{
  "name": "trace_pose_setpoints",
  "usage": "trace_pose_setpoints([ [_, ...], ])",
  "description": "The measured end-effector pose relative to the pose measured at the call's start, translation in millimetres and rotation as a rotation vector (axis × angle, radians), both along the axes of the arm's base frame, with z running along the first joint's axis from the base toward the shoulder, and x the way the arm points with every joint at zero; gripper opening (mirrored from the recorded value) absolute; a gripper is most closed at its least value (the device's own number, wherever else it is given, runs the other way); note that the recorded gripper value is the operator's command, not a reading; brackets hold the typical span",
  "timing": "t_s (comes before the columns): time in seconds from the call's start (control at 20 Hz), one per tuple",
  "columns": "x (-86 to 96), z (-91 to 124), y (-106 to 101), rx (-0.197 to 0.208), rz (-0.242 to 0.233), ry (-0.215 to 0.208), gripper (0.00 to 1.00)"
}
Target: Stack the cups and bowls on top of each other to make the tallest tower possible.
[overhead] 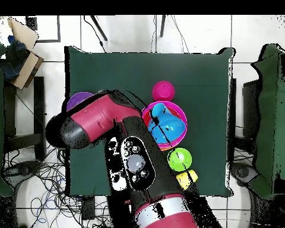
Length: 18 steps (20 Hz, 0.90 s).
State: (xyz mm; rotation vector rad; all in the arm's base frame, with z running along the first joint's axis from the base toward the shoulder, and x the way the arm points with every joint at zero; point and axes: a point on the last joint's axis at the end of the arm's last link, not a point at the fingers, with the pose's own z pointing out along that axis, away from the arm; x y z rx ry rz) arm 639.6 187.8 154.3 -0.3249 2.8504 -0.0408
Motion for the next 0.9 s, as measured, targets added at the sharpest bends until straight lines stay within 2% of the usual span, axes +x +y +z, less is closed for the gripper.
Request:
trace_pose_setpoints([
  [0.1,-5.2,-13.7,7.4,0.003,-0.013,-0.005,1.00],
  [0.3,-9.0,-30.0,9.1,0.017,-0.040,-0.017,1.00],
  [0.55,-11.7,-57.9,-7.4,0.032,-0.093,-0.044,1.00],
  [0.6,-12.7,-69.7,-15.5,0.030,-0.108,-0.054,1.00],
  [0.9,-17.0,-101.2,-34.7,0.006,-0.123,-0.084,1.00],
])
